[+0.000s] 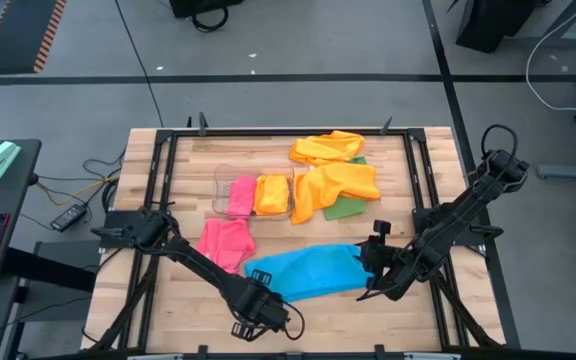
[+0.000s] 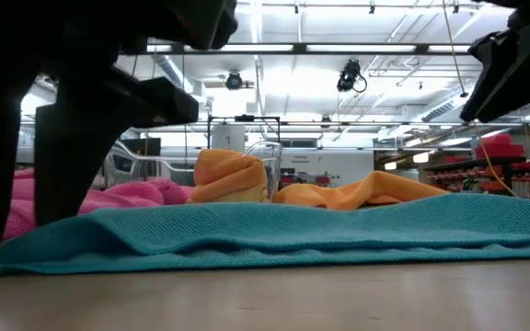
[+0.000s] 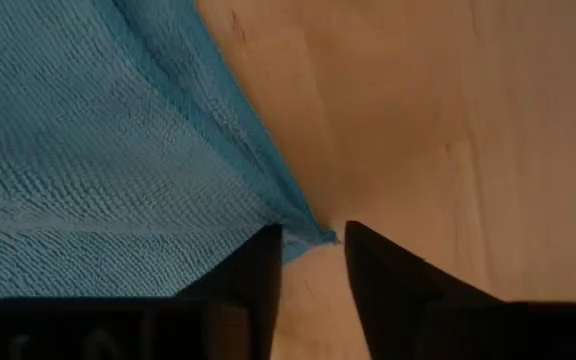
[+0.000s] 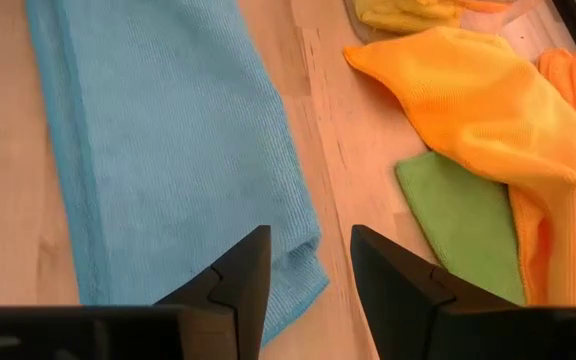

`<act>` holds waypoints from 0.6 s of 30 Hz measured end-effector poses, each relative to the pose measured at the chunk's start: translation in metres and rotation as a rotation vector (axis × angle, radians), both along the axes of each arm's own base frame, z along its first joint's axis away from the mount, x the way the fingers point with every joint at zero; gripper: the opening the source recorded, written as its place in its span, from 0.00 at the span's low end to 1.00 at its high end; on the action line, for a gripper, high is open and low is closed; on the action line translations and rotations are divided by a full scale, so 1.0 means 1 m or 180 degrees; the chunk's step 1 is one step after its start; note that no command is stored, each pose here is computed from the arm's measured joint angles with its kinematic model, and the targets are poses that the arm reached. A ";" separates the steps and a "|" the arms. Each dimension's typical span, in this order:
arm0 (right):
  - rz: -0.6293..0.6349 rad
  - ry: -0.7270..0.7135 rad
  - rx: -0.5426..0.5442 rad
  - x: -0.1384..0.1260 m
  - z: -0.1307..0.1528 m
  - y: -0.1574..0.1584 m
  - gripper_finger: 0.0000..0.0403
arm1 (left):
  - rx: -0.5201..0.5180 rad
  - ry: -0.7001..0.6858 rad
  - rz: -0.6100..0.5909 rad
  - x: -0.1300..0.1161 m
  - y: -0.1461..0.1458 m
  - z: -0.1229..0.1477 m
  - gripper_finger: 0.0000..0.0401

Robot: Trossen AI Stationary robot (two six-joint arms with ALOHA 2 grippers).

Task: Fold microfiber towels
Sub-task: Fold the blue microfiber cloth

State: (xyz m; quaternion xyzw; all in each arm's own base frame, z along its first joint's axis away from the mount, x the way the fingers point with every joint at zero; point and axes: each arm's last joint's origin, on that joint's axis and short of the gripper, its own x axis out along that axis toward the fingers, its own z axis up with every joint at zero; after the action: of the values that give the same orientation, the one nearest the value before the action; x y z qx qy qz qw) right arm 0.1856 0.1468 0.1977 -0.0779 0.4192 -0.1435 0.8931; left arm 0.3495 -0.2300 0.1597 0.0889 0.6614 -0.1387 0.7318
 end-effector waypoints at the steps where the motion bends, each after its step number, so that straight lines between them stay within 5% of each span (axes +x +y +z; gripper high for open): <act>1: 0.0001 -0.0003 0.0002 0.000 -0.002 0.000 0.37 | 0.0002 0.0002 0.0000 0.000 0.000 0.002 0.33; 7: 0.0018 0.0054 0.0116 -0.001 -0.011 -0.002 0.37 | 0.0083 0.0136 0.0071 -0.001 0.002 0.011 0.40; 18: 0.0342 0.0154 0.0782 -0.010 -0.058 -0.010 0.37 | 0.0490 -0.0091 0.0137 0.012 0.027 0.006 0.31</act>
State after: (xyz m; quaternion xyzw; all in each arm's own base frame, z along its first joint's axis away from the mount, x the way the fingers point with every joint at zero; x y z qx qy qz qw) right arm 0.1753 0.1365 0.1394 0.0062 0.4502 -0.0411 0.8920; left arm 0.3613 -0.2025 0.1652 0.1326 0.6614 -0.0704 0.7349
